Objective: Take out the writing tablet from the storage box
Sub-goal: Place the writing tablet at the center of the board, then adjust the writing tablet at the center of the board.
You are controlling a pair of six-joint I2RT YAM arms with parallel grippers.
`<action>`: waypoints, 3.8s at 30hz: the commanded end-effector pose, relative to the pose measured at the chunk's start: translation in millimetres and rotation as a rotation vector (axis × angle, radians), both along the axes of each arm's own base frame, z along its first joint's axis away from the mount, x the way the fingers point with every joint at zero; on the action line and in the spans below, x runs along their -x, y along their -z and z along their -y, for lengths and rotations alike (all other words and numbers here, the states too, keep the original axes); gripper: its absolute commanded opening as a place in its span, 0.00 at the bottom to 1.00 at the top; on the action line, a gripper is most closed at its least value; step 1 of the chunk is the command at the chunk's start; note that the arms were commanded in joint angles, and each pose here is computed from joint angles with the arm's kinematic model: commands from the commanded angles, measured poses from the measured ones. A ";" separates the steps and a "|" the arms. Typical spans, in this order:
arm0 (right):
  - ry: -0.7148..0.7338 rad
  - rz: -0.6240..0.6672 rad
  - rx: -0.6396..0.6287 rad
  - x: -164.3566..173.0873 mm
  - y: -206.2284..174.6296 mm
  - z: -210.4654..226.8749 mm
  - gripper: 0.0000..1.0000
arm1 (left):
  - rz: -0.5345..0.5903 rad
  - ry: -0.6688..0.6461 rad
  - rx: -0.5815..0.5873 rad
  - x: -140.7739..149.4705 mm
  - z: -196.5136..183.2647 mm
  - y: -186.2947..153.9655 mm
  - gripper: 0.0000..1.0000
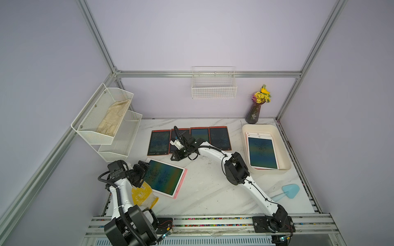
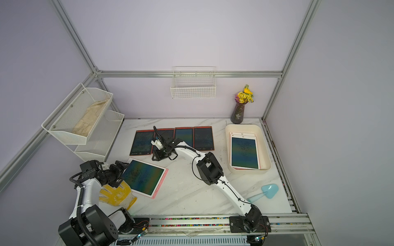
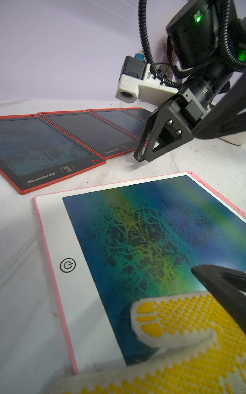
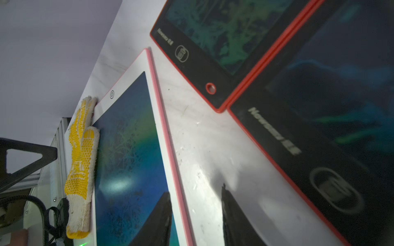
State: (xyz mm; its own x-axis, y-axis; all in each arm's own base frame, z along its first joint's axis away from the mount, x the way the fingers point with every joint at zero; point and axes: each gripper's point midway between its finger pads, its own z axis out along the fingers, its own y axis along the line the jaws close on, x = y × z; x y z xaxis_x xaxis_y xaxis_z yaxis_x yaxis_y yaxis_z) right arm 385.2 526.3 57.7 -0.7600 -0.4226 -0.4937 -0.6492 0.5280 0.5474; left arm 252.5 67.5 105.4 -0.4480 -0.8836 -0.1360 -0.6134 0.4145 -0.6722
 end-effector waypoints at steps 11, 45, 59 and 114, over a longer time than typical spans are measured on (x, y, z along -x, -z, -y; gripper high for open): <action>0.242 0.000 -0.136 43.0 -96.4 65.9 0.37 | 0.089 0.112 -0.066 -25.1 11.1 -28.8 0.91; 0.376 -0.340 -0.160 135.9 -7.7 60.7 0.42 | 0.005 0.188 -0.101 -23.1 43.3 -1.0 0.90; 0.363 -0.373 -0.135 139.1 12.3 57.4 0.42 | 0.000 0.187 -0.097 -26.2 41.9 2.7 0.90; 0.356 -0.353 -0.265 18.8 25.6 26.4 0.41 | -0.276 0.291 -0.182 -43.1 56.3 98.9 0.89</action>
